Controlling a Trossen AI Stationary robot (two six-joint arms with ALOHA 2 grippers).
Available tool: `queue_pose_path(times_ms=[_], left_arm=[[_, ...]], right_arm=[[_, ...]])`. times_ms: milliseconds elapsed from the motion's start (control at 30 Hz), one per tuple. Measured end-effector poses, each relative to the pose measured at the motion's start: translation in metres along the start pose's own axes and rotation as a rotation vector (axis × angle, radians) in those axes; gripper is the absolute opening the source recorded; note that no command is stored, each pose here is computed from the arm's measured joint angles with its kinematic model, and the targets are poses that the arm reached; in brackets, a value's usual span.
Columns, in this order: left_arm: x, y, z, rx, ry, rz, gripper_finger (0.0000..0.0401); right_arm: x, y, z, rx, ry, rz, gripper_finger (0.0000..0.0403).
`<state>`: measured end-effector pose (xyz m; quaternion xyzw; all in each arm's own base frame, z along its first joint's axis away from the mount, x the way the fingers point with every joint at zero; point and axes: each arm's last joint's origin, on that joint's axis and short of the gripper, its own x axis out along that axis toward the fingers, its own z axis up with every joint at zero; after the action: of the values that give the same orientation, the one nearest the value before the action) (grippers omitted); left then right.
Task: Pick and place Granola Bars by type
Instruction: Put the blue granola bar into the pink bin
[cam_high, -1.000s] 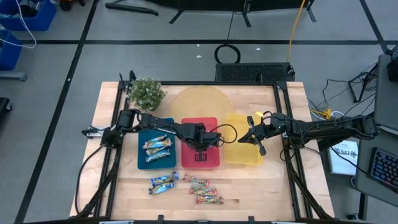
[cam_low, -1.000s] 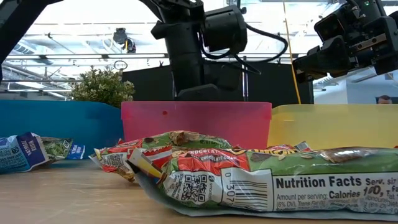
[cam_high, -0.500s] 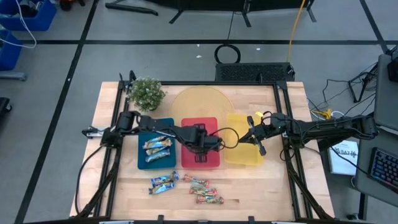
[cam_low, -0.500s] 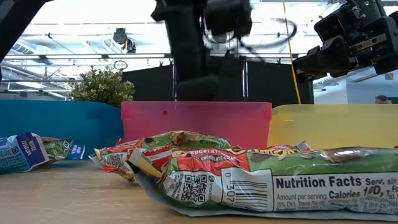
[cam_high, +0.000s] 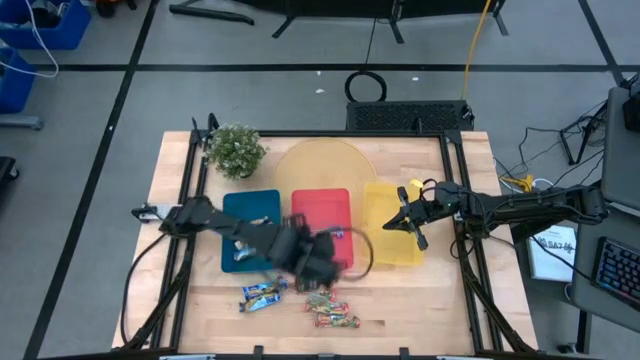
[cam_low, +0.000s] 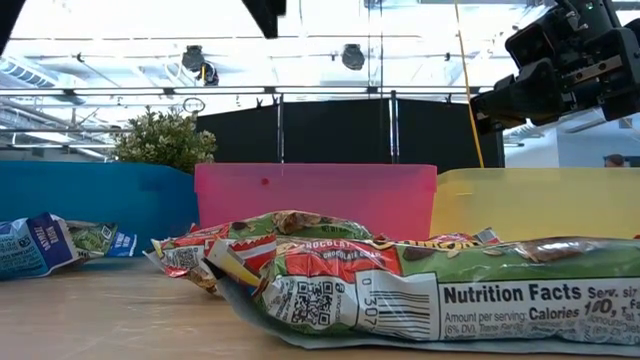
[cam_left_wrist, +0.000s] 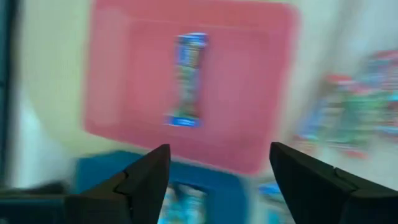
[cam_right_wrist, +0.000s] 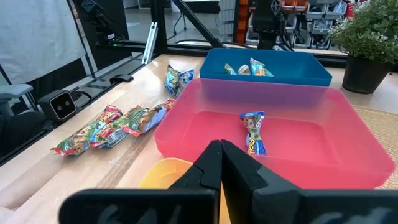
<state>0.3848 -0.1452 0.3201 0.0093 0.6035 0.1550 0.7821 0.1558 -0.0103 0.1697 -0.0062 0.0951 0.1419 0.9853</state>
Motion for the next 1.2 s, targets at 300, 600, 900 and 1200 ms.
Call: queue_pose_path(times_ms=[300, 600, 900, 1200], left_arm=[[-0.006, -0.081, -0.077, 0.000, 0.086, -0.037, 0.0216], [0.042, -0.103, -0.128, -0.064, 0.209, 0.101, 0.0191], [0.085, -0.118, -0.139, 0.022, 0.256, -0.070, 0.0189], [0.106, -0.108, -0.148, -0.047, 0.323, -0.008, 0.0189]], right_arm=[[0.001, 0.000, -0.004, 0.020, 0.030, 0.003, 0.0000], [0.001, 0.000, -0.002, 0.011, 0.014, 0.001, 0.0000], [0.001, 0.000, -0.002, 0.007, 0.014, -0.001, 0.0000], [0.001, 0.000, -0.003, 0.010, 0.024, -0.001, 0.0000]])
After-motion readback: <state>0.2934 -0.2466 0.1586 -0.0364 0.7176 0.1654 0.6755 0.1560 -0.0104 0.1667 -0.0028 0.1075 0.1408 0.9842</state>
